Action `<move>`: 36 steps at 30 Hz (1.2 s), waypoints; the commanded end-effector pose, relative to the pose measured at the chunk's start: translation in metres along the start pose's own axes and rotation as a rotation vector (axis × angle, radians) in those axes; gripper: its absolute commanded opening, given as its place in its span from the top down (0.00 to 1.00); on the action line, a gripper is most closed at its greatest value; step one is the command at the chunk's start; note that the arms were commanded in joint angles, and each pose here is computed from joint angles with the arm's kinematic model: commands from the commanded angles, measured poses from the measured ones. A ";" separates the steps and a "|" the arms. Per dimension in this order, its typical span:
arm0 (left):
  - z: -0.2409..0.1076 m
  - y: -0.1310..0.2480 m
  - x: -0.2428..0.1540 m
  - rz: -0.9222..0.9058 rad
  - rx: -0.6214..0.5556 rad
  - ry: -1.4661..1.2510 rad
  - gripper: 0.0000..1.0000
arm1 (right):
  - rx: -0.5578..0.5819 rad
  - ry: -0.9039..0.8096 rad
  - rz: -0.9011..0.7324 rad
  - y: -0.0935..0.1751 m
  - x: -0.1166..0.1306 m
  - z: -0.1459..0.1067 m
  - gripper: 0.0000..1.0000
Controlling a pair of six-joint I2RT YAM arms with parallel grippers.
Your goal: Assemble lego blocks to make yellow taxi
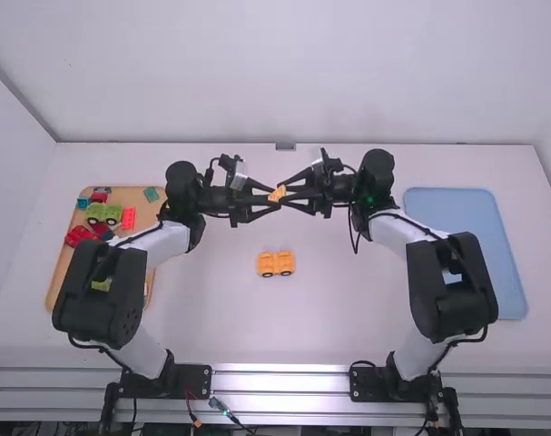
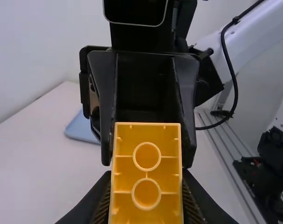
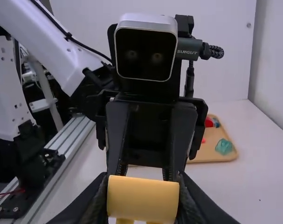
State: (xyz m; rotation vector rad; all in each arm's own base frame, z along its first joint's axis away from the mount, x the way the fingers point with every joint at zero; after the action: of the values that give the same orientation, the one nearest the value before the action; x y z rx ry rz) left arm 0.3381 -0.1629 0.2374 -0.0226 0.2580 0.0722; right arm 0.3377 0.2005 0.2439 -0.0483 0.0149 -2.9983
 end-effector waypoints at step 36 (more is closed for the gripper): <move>0.022 0.001 -0.002 0.068 -0.104 -0.119 0.98 | -0.046 0.084 -0.040 0.006 -0.001 0.028 0.51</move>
State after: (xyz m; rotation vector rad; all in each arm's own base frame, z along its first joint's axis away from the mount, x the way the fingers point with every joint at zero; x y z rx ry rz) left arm 0.3412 -0.1605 0.2612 -0.1089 0.1071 0.1502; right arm 0.3403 0.1911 0.2697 0.1266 0.0945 -3.0515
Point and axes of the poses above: each hand's point on the last joint's axis, 136 mm out from that joint toward the fingers, its own y axis back along the fingers, its own x axis along the line the jaws close on, z = x × y, the point moved 6 cm from there along y, back along the fingers, and after that the axes turned 5 degrees about y, right-handed, at the moved point
